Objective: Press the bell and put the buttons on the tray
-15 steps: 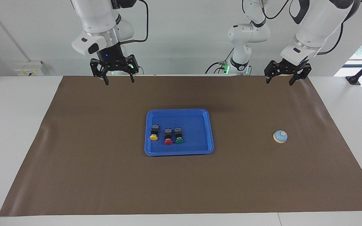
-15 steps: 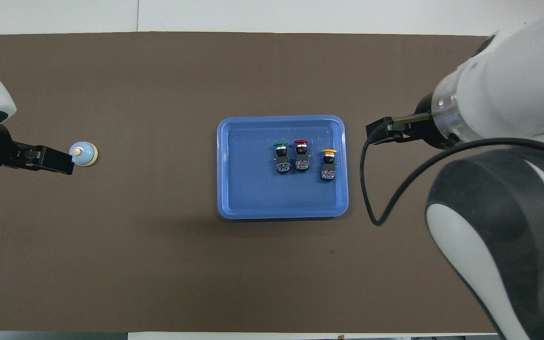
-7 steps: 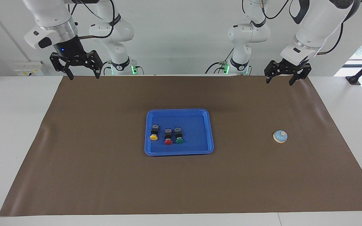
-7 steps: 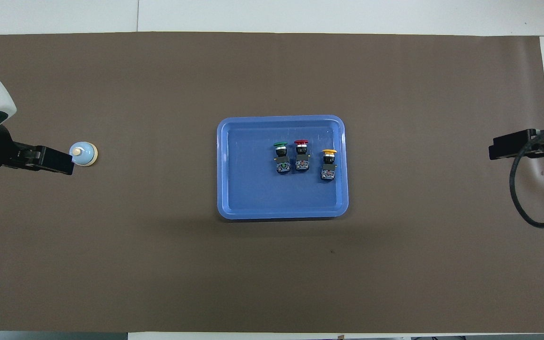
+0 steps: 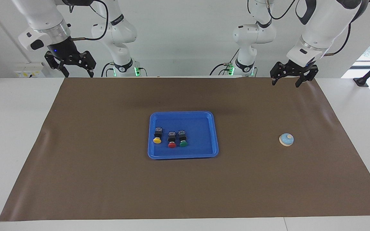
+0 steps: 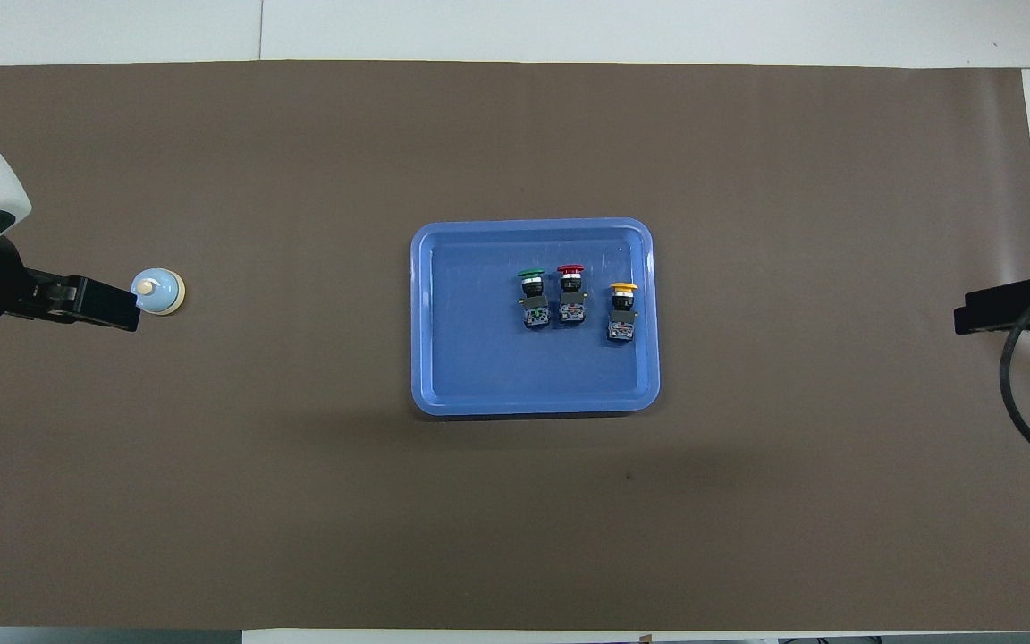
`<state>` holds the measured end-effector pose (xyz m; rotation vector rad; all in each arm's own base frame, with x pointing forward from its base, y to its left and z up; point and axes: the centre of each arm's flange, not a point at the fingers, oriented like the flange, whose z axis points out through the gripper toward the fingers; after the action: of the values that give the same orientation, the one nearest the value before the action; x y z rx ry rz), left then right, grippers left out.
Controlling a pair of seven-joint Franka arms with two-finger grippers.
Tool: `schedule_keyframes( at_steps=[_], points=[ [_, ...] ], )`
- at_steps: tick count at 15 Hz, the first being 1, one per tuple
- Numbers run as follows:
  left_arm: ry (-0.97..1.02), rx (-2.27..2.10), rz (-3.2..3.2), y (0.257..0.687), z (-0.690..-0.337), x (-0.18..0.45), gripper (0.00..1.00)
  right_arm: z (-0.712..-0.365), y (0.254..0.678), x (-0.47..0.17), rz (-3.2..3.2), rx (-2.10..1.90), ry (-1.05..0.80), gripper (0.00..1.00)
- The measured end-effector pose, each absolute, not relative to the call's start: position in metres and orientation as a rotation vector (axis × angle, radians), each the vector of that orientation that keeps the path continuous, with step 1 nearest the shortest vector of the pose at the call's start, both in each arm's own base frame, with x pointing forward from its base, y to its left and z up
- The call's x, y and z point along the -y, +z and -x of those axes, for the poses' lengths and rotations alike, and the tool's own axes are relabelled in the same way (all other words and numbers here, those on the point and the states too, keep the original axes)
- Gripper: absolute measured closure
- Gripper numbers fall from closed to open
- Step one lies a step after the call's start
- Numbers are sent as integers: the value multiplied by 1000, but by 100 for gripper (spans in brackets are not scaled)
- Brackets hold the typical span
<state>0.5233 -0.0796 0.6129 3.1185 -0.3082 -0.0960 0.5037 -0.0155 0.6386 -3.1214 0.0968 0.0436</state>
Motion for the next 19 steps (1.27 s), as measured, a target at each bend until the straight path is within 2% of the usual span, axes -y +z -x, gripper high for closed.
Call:
schedule_keyframes(
  at_steps=[15,19],
  points=[
    [-96,310,-3118,613,-523,80,0,-502,635,22,3120,-117,57,0],
    [-53,381,-3113,617,-521,109,0,-502,635,22,3120,-117,57,0]
  ],
)
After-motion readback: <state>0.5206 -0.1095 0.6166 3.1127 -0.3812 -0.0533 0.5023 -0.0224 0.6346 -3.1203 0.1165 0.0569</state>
